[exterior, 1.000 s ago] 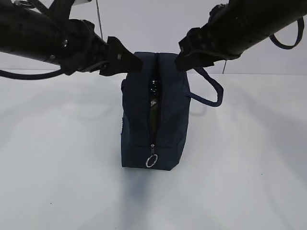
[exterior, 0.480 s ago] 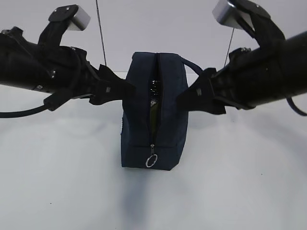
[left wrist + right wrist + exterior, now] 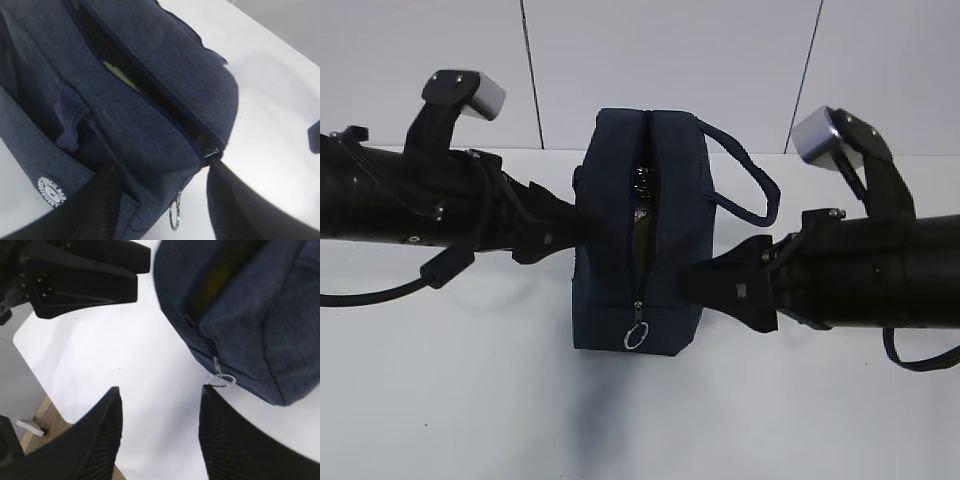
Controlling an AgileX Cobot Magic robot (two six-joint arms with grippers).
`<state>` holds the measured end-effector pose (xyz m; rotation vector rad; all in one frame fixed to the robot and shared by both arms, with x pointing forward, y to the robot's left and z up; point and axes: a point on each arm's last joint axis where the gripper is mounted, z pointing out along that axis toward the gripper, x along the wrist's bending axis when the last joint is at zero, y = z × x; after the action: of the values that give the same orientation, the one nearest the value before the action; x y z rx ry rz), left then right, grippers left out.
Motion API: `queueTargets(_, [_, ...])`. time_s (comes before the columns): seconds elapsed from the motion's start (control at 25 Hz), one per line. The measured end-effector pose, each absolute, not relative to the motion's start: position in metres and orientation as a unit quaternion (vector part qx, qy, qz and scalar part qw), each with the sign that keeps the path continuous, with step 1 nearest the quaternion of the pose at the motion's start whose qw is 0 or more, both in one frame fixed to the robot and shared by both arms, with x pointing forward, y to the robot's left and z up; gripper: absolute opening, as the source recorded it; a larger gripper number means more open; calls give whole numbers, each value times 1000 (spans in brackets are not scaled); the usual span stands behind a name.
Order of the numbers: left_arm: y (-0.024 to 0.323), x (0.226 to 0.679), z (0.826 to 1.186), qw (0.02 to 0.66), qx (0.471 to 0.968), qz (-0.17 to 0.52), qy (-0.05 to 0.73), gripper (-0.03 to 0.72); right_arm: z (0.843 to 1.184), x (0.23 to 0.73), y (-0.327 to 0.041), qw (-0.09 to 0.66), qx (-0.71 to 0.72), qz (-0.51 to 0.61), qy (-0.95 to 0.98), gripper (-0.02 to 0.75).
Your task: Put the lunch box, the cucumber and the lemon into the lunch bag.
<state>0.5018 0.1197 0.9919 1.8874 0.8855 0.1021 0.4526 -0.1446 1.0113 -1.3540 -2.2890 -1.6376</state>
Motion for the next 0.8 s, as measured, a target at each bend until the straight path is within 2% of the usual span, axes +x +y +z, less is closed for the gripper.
queueTargets(0.28, [113,508,963,489,792,11,364,384,974,464,-141,29,-464,-485,-741,397])
queueTargets(0.36, [112,508,962,490,793,10,362,358,964,466,-139,37,-471,-470,-745,397])
queueTargets(0.44, [112,507,962,492,792,6,361,293,953,468,-138,48,-475,-458,-750,397])
queueTargets(0.6, [110,506,964,499,791,-3,354,74,939,469,-134,71,-476,-446,-755,384])
queueTargets(0.68, [109,506,963,502,791,-7,350,29,934,469,-134,78,-478,-441,-756,374])
queueTargets(0.8, [109,506,963,502,791,-8,350,14,933,469,-133,81,-475,-440,-758,369])
